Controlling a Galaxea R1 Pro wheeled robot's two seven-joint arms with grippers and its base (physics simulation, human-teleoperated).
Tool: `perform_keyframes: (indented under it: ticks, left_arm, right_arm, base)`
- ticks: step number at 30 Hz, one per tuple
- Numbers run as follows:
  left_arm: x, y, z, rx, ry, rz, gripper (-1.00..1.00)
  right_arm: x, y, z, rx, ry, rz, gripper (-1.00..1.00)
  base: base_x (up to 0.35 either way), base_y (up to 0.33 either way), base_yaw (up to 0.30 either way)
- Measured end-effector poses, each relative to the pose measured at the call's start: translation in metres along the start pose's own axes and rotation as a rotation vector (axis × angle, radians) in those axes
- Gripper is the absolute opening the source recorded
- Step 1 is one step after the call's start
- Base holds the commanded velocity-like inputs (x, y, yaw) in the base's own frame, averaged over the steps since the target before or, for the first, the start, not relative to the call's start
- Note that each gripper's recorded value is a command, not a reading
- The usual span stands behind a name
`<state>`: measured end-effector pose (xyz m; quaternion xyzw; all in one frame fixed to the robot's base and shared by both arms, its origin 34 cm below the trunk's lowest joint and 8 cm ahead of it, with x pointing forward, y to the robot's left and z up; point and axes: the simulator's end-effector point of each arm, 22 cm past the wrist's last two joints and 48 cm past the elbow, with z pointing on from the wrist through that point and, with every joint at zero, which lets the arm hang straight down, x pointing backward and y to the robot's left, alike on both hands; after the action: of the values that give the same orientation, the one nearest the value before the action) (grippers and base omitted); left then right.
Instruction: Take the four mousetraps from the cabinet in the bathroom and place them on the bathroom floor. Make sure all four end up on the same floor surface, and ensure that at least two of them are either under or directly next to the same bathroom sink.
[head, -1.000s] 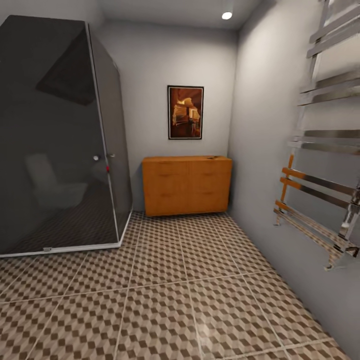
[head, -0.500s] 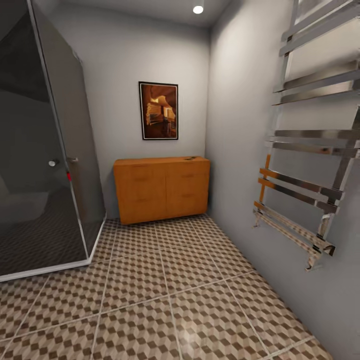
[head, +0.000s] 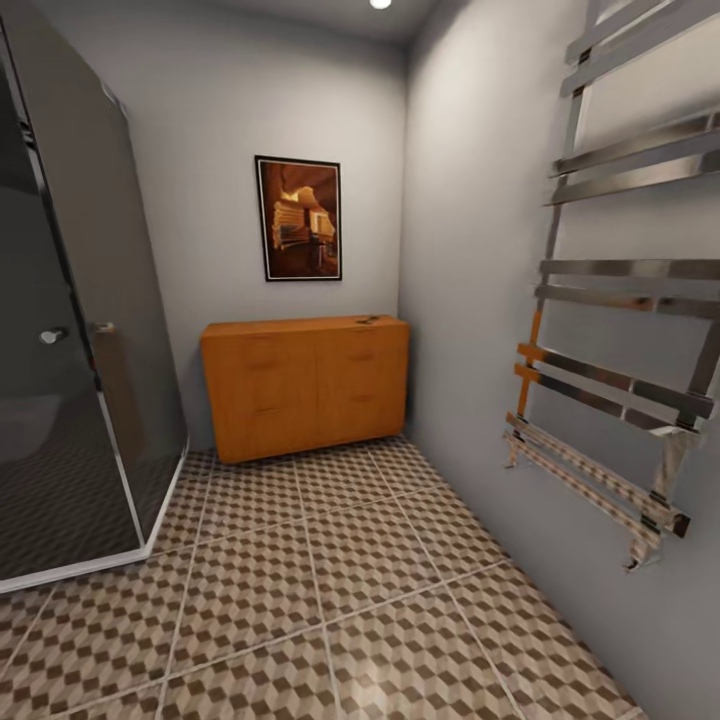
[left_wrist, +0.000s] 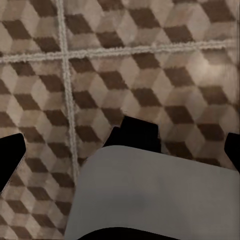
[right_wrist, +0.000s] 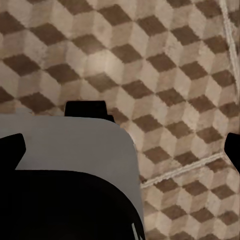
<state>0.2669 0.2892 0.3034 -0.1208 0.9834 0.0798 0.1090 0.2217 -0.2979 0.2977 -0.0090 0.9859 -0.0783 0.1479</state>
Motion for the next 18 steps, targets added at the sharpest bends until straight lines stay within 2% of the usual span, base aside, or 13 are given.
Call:
perform_keyframes:
  ticks: [9,18]
  left_arm:
    - [-0.0003,0.0,0.0,0.0,-0.001,-0.003,1.0]
    - [-0.0008,0.0011,0.0001,-0.002,-0.003,-0.011,1.0]
  right_arm:
    - [0.0,0.0003,0.0,-0.002,0.0,-0.001,1.0]
    - [0.0,-0.0011,0.0002,-0.001,0.0,-0.003,1.0]
  base:
    - [0.322,0.0,0.008]
    - [0.321,0.0,0.18]
